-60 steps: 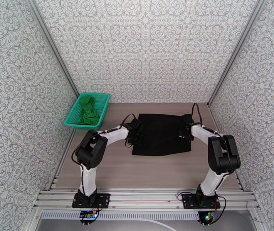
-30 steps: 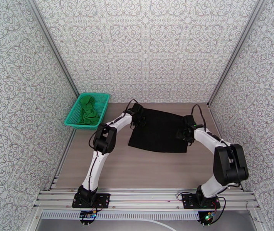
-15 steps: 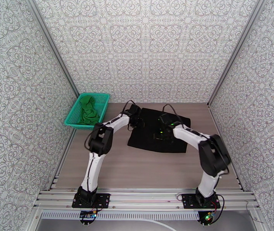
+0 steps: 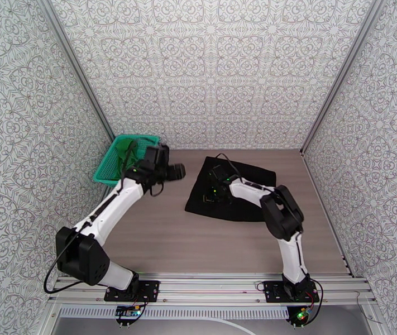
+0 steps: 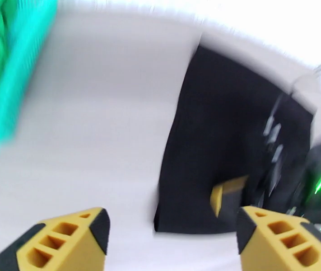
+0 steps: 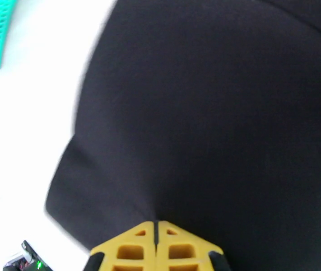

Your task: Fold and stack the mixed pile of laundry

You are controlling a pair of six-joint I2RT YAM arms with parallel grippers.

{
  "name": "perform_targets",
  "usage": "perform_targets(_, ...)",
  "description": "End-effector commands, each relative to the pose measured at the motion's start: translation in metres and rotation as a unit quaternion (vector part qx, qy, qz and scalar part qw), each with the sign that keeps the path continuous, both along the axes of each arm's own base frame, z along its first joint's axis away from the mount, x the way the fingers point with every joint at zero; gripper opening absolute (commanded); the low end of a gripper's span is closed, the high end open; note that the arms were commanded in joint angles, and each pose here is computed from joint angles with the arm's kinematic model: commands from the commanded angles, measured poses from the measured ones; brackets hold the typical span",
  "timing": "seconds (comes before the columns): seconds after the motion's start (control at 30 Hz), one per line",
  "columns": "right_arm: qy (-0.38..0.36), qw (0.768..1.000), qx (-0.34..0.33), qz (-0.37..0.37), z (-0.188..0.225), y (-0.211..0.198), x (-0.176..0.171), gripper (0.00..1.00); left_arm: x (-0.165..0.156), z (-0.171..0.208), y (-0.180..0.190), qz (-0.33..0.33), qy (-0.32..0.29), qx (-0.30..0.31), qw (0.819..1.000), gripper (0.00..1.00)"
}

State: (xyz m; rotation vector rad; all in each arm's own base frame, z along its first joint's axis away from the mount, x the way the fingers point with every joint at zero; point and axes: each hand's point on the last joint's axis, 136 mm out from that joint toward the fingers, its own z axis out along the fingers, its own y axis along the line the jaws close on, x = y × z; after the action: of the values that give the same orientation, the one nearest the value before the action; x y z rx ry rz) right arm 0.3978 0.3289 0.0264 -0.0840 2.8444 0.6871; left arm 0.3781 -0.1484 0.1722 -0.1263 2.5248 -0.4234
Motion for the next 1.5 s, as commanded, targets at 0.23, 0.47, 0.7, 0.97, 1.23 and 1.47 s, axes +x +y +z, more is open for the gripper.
perform_targets(0.23,-0.066,0.990,-0.091,-0.091,0.023,-0.049,0.062,0.00,-0.068,-0.080,-0.039,-0.049,0.117,-0.020,0.992,0.97)
perform_targets(0.47,-0.058,0.986,-0.109,-0.113,0.007,-0.062,0.073,0.00,-0.067,-0.115,-0.055,-0.051,0.147,-0.022,0.988,0.82)
perform_targets(0.7,-0.058,0.984,-0.129,-0.108,0.001,-0.076,0.077,0.10,-0.064,-0.126,-0.060,-0.052,0.157,-0.023,0.986,0.75)
perform_targets(0.97,-0.120,0.974,-0.191,-0.007,0.047,-0.083,0.067,0.42,-0.066,-0.093,-0.030,-0.025,0.127,-0.020,0.991,0.75)
perform_targets(1.23,-0.125,0.958,-0.226,0.128,0.041,-0.060,0.034,0.50,-0.068,-0.074,-0.004,-0.001,0.115,-0.029,0.993,0.75)
perform_targets(1.47,-0.135,0.940,-0.235,0.206,0.029,-0.031,0.016,0.54,-0.068,-0.073,0.000,0.002,0.115,-0.034,0.993,0.74)
